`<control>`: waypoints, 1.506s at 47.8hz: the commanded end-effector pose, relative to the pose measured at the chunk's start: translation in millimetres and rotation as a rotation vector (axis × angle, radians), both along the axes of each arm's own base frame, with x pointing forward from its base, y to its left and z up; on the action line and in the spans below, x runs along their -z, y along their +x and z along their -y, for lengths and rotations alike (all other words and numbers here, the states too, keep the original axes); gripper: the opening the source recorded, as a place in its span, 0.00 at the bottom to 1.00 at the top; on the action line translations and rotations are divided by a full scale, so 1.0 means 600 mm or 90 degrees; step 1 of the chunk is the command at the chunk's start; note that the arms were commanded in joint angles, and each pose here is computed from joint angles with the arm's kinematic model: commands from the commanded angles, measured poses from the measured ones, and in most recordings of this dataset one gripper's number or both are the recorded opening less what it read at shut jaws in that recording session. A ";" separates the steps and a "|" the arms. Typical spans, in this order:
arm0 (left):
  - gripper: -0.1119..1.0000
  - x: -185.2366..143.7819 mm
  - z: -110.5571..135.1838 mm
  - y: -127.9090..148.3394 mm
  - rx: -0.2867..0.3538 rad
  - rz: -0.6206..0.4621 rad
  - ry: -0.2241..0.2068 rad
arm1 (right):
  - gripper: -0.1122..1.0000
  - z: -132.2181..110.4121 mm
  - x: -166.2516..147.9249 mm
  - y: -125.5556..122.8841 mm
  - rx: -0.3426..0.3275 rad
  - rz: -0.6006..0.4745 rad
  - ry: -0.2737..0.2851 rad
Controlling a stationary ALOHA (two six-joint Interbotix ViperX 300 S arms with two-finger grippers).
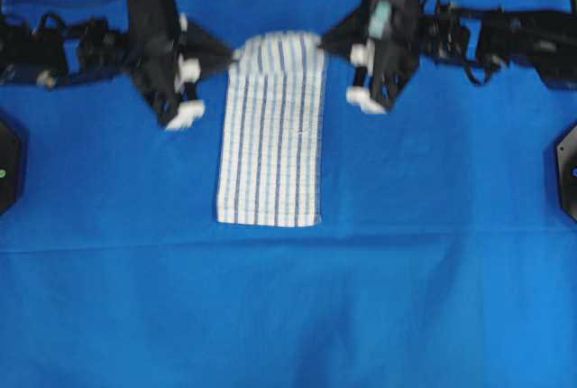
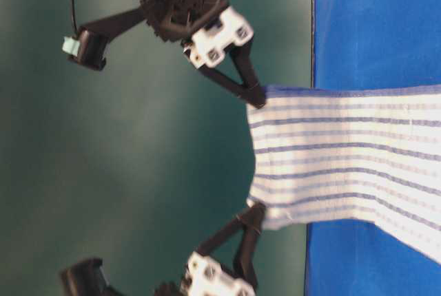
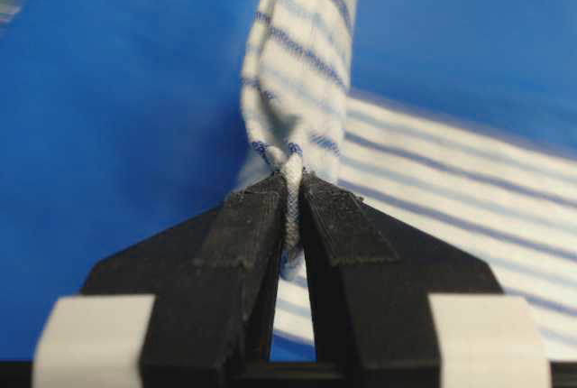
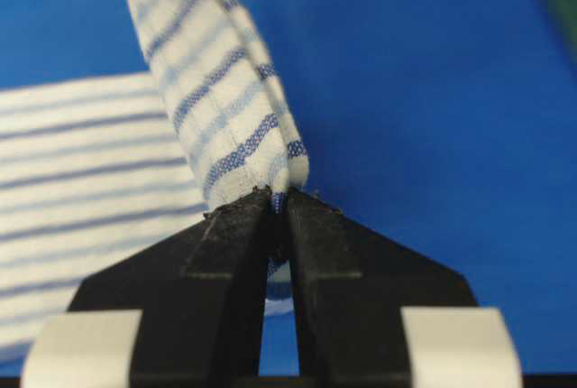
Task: Fold a vertical towel.
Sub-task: 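Lift the top edge and carry it down toward the bottom edge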
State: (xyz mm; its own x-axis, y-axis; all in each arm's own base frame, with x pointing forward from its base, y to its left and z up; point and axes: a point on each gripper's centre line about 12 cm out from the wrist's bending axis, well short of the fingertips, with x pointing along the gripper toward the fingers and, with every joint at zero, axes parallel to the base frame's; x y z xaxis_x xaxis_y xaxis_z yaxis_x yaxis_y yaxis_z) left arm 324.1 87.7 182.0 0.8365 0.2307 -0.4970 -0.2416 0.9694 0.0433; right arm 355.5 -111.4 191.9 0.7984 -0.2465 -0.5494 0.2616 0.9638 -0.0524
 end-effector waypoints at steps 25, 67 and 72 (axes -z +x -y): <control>0.14 0.085 0.153 0.011 0.165 -0.087 -0.028 | 0.17 -0.162 0.041 0.007 -0.098 -0.029 0.103; 0.14 0.098 0.202 0.008 0.201 -0.121 -0.053 | 0.17 -0.209 0.097 0.035 -0.116 -0.043 0.146; 0.14 0.097 0.202 0.009 0.201 -0.119 -0.053 | 0.17 -0.209 0.096 0.038 -0.116 -0.041 0.146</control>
